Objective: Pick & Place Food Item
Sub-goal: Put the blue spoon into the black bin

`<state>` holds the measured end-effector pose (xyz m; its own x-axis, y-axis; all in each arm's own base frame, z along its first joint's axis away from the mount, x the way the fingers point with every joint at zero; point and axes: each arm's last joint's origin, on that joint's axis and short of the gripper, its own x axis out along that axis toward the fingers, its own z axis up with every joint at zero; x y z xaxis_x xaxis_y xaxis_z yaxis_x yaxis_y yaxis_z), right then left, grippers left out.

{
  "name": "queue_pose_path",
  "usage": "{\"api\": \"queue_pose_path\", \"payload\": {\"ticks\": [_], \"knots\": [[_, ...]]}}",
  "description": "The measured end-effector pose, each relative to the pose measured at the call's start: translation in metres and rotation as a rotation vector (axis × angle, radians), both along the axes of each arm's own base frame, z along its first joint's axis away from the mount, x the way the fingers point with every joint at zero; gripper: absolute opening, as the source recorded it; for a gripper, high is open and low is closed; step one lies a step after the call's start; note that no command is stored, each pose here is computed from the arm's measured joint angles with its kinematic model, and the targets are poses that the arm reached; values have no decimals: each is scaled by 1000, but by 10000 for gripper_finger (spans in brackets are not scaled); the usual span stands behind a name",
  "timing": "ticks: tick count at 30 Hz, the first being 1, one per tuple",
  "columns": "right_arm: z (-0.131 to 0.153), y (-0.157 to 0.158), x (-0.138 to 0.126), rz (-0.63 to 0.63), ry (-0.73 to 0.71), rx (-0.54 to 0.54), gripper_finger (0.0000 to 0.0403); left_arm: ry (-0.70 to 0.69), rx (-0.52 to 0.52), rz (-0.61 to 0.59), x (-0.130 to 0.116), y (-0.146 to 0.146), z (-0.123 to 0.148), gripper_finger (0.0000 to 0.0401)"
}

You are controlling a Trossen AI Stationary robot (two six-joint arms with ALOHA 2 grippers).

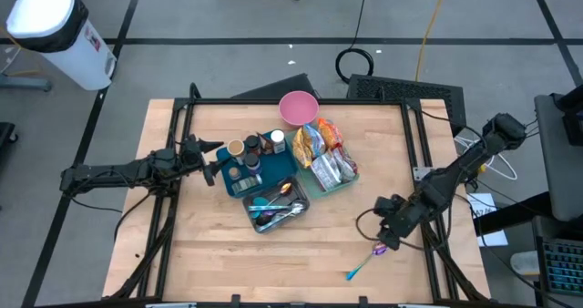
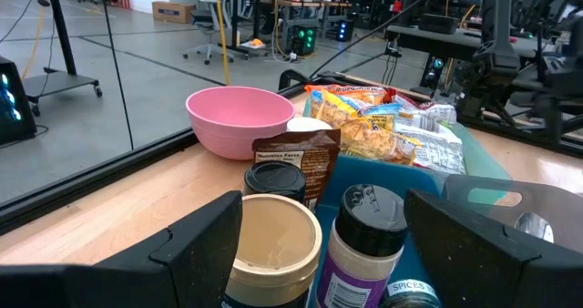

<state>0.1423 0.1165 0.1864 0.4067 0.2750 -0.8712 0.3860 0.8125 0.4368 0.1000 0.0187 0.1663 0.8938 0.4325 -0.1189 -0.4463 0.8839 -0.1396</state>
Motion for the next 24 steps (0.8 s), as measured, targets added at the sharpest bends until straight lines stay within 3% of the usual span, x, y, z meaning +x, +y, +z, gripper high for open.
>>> {"api": "queue_pose_path", "payload": {"ticks": [6,13,19,24], "knots": [[-23,-2,-22,-43,65,31,196,0,0,0,0,0,0,308],[-37,9,-23,-23,-7,137,188,0,0,0,0,0,0,308],[-47,10,-24,-42,28,129,178,0,0,0,0,0,0,308],[-48,14,-23,-49,79,206,161,0,0,0,0,0,0,308]]}}
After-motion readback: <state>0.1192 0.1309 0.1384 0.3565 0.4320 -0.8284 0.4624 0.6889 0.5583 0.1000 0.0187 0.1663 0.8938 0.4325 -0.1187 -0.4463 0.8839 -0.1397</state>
